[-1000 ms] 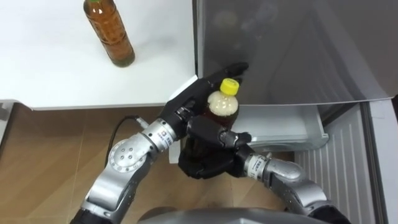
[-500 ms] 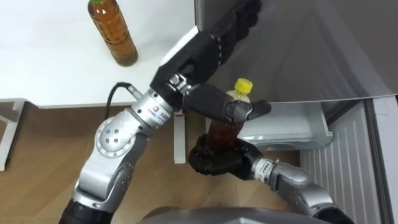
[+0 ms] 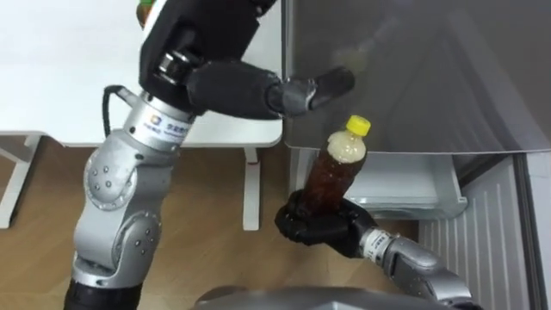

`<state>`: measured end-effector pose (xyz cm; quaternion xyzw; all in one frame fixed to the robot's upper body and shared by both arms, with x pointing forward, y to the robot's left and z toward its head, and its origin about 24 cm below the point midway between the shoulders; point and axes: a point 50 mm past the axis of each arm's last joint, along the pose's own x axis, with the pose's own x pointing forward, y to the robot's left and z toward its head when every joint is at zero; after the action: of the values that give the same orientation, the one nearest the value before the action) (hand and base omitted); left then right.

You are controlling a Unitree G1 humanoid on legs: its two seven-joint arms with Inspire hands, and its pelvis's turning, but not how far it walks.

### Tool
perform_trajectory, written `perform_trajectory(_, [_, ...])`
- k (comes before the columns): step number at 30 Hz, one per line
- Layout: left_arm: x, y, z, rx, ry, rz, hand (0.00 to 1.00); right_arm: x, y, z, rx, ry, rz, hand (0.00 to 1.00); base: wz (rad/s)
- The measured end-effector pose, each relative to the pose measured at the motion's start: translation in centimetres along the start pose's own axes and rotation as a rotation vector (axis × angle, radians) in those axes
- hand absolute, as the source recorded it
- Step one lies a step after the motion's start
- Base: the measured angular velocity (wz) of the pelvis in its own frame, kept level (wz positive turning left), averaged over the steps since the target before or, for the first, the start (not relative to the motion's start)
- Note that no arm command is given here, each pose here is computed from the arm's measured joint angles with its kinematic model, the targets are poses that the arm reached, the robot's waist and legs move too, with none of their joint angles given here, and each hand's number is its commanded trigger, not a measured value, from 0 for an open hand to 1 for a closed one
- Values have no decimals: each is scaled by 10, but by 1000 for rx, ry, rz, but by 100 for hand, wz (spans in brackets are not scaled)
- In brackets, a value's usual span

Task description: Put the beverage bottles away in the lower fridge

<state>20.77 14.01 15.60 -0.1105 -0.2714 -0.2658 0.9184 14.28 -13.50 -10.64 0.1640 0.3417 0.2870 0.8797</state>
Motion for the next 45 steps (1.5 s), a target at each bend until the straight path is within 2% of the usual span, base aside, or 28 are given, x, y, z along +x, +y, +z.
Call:
perform_trajectory(9, [-7, 23, 49, 152, -240, 245, 0, -13, -10, -15, 59, 13, -96, 100, 4])
perform_trajectory(11, [-12, 31, 56, 228, -276, 370, 0, -14, -11, -15, 60, 14, -119, 100, 5])
perform_trajectory(15, [-24, 43, 63, 391, -278, 555, 0, -19, -19, -13, 83, -16, -173, 100, 1])
perform_trajectory(20, [-47, 62, 75, 696, -265, 833, 0, -30, -28, -16, 131, -47, -268, 100, 11])
perform_trajectory(25, [-72, 86, 76, 825, -232, 1079, 0, -38, -32, -20, 151, -52, -334, 100, 0])
perform_trajectory(30, [-98, 103, 74, 849, -206, 1285, 0, -49, -37, -23, 158, -55, -393, 100, 4])
perform_trajectory(33, [-128, 116, 55, 812, -76, 1419, 0, -50, -37, -21, 153, -69, -415, 100, -2])
perform_trajectory(35, [-157, 121, 28, 704, 84, 1521, 0, -50, -37, -20, 154, -66, -434, 100, -6])
perform_trajectory(36, [-164, 121, 20, 687, 135, 1539, 0, -50, -38, -21, 158, -61, -439, 100, -4])
perform_trajectory(37, [-178, 120, 1, 648, 250, 1569, 0, -50, -38, -22, 164, -49, -447, 100, 0])
perform_trajectory(38, [-194, 116, -18, 601, 371, 1598, 0, -49, -38, -23, 171, -42, -454, 100, 0])
perform_trajectory(41, [-223, 104, -49, 511, 589, 1642, 0, -48, -37, -24, 196, -35, -469, 100, 0])
perform_trajectory(43, [-251, 89, -72, 439, 784, 1675, 0, -48, -37, -26, 244, -41, -485, 100, -5])
perform_trajectory(45, [-265, 80, -82, 407, 888, 1683, 0, -48, -38, -26, 269, -54, -505, 100, 0])
